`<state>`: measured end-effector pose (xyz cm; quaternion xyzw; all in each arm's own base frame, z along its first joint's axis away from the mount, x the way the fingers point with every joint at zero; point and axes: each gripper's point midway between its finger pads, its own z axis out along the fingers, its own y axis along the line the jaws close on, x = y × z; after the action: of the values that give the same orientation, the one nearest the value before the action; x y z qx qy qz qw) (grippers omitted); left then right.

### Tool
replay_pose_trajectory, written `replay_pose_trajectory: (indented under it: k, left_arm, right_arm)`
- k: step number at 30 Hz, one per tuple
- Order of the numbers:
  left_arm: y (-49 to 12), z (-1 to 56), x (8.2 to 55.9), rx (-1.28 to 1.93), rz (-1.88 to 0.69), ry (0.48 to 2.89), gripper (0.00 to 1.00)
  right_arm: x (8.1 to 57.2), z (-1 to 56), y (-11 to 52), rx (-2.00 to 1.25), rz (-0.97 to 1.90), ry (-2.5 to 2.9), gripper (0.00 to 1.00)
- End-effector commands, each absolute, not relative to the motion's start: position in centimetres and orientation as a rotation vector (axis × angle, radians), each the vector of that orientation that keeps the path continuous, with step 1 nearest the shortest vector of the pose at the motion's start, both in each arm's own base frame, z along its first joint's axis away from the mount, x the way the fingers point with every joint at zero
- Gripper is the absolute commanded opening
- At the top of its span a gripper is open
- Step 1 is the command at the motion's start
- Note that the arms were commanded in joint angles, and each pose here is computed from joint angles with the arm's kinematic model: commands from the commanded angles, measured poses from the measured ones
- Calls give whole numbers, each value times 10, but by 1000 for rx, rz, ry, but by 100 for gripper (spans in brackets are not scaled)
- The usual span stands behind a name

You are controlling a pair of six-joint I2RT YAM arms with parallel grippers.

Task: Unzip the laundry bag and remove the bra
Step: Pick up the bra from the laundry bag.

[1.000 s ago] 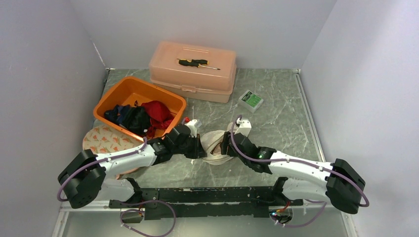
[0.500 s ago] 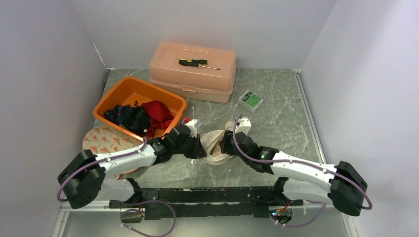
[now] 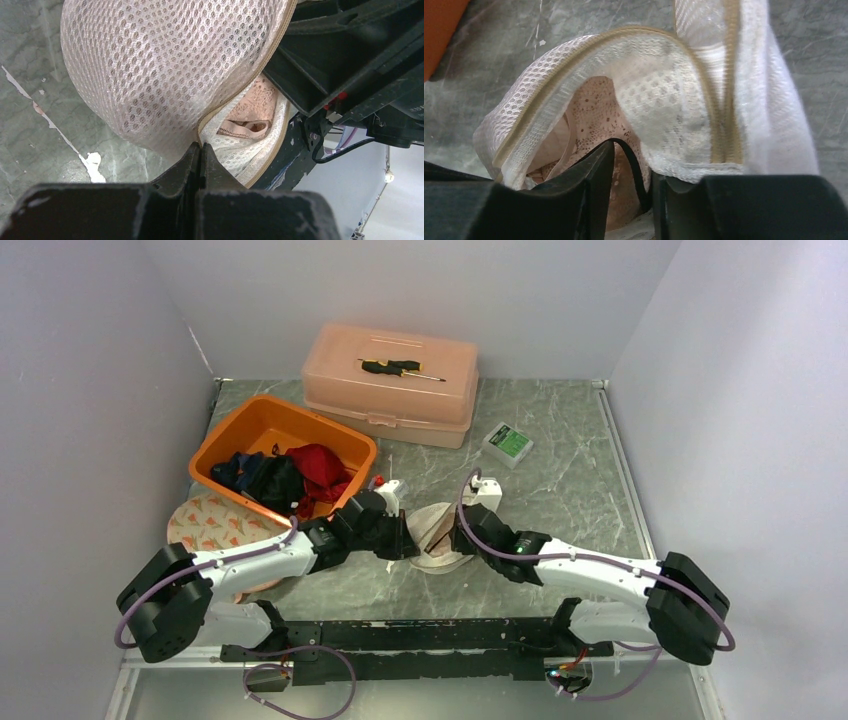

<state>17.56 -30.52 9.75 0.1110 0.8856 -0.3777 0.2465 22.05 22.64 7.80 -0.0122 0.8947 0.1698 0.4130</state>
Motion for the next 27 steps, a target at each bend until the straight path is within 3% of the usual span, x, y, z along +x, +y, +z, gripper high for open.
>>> replay_pose_trajectory:
  k: [1,5,15,27]
  left_arm:
    - [-315,117,180,309,-1074,2362,3]
    - [-310,114,179,304,-1049,2379,3]
    - [-298,124,187,250,-959,2368,3]
    - [-296,185,222,203,-834,2250,3]
  right_arm:
    - [230,98,244,-2,509,2209,28]
    - [230,113,244,6,555,2159,0]
    - [199,182,263,-290,862,1919,0]
    - [170,175,272,-684,862,1916,0]
